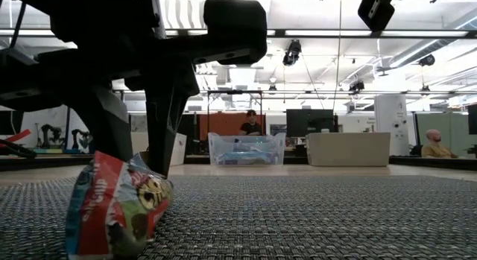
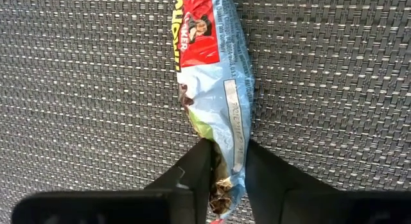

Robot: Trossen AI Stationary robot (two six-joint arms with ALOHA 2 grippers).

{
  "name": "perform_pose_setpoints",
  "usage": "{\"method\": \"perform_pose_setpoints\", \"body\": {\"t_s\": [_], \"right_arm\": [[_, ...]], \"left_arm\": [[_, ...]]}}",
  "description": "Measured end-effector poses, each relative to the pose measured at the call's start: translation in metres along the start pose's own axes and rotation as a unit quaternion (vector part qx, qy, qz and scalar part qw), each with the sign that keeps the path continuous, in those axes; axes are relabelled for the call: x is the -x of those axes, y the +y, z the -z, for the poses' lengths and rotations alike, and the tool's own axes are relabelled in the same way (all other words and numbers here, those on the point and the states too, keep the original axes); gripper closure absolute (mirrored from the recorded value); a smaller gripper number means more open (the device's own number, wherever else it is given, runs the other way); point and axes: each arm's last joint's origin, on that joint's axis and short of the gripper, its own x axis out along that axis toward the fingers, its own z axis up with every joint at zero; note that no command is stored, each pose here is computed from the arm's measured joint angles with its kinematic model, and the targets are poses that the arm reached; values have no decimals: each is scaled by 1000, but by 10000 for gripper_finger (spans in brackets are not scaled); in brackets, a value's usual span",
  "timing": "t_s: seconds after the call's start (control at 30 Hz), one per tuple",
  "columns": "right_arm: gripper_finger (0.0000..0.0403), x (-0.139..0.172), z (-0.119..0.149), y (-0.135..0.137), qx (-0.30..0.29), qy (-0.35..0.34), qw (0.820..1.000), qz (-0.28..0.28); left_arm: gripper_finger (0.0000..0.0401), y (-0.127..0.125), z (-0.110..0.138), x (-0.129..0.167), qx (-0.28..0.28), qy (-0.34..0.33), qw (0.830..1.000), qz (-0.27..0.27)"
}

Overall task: Pick and place Granola Bars by type
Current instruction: Put the red granola bar into the white bin

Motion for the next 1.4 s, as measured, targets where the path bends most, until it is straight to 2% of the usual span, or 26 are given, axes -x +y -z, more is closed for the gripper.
{"method": "perform_pose_setpoints", "body": {"t_s": [0.43,0.87,1.13,1.23,1.4], "right_arm": [[394,0,0,0,0,0,1000,0],[394,0,0,0,8,0,1000,0],[394,0,0,0,10,0,1000,0],[394,0,0,0,10,0,1000,0],[394,0,0,0,11,0,1000,0]], "left_arm": [[349,0,0,3,1,4,1000,-5],[349,12,-3,32,34,-8,998,-50],[349,18,-5,42,49,7,997,-66],[349,20,-4,43,67,8,995,-71],[349,22,2,44,136,10,988,-71]]}}
